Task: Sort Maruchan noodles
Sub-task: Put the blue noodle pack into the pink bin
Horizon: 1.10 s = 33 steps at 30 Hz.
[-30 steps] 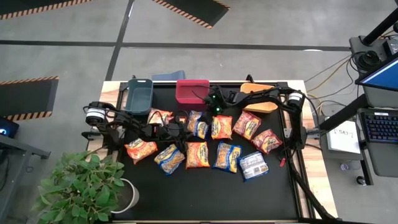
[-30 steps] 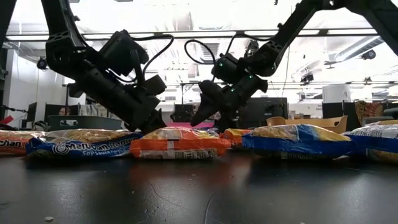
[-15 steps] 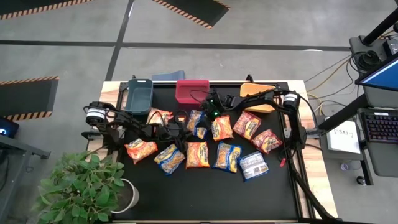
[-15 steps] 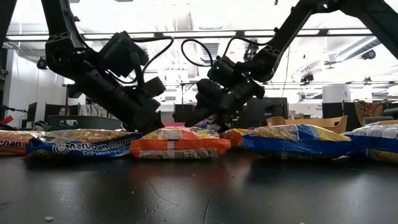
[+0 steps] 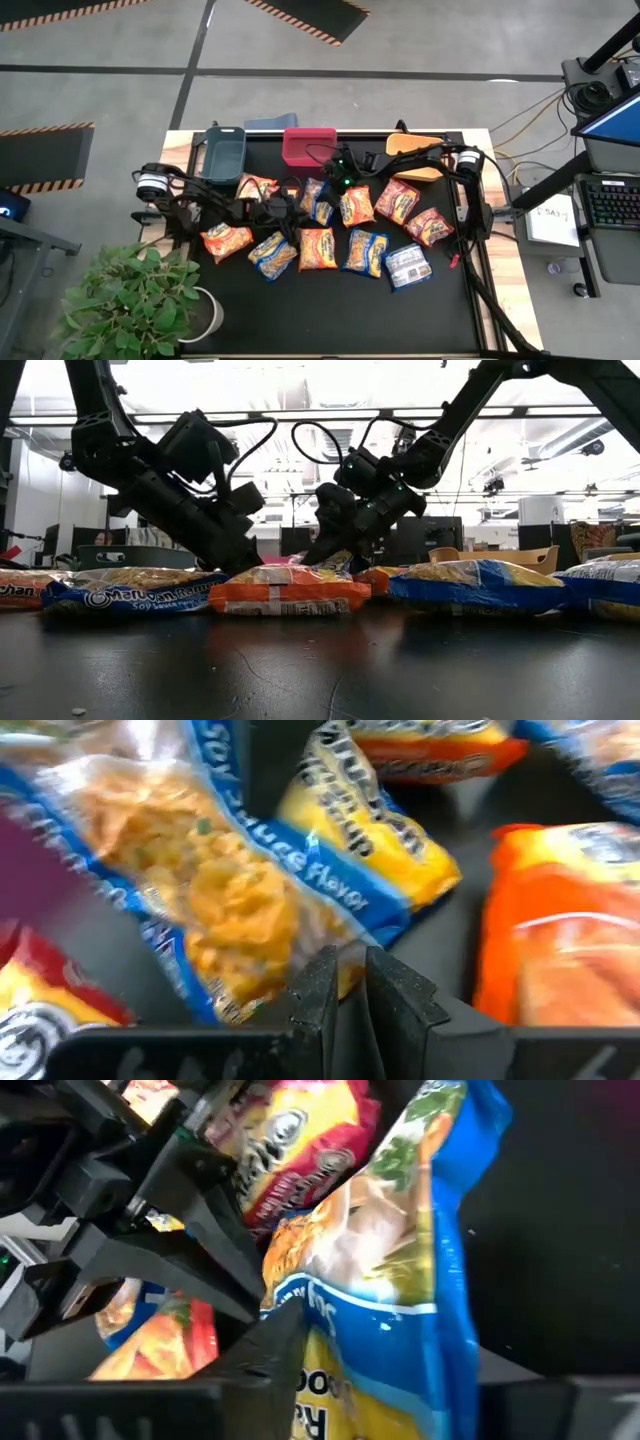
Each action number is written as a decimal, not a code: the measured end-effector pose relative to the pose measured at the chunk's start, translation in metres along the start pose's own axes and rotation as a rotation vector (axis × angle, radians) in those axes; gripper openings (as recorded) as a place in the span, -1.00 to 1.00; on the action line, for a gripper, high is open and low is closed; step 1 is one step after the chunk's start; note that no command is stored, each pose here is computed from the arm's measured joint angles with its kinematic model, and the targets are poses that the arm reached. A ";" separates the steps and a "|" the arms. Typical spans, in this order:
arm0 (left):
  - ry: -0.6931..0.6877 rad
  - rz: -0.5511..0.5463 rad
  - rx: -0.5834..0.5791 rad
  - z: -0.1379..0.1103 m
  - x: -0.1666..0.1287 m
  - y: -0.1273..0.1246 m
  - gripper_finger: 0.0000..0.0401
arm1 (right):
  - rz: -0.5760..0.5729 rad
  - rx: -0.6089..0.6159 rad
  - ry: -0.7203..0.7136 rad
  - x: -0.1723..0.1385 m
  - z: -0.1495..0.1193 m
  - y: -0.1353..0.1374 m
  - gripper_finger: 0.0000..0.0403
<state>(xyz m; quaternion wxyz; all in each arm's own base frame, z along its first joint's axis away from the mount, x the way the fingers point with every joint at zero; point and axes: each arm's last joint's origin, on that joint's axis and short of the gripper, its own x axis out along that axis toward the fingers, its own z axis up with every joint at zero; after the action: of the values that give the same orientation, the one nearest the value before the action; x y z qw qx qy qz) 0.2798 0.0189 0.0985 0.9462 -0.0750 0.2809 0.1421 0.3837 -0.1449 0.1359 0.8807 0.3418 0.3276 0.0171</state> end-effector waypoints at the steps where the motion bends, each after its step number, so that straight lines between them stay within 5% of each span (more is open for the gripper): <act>1: -0.008 -0.017 0.002 0.002 -0.001 -0.001 -0.81 | 0.003 -0.004 -0.006 -0.002 0.001 0.002 -0.48; 9: -0.066 -0.081 0.033 0.012 -0.020 -0.001 -0.81 | 0.027 -0.047 -0.067 -0.023 0.016 0.023 -0.90; 22: -0.122 -0.097 0.135 0.040 -0.066 0.002 -0.81 | 0.040 -0.110 -0.164 -0.064 0.032 0.063 -0.91; 33: -0.139 0.048 0.295 0.049 -0.091 0.010 -0.81 | -0.399 -0.112 -0.339 -0.102 0.055 0.088 -0.91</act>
<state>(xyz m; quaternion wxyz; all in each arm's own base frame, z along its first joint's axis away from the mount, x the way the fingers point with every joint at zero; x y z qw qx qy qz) 0.2289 0.0188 0.1884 0.9604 0.0816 0.2345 0.1266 0.3536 -0.1361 0.2781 0.9265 0.2191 0.2350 -0.1959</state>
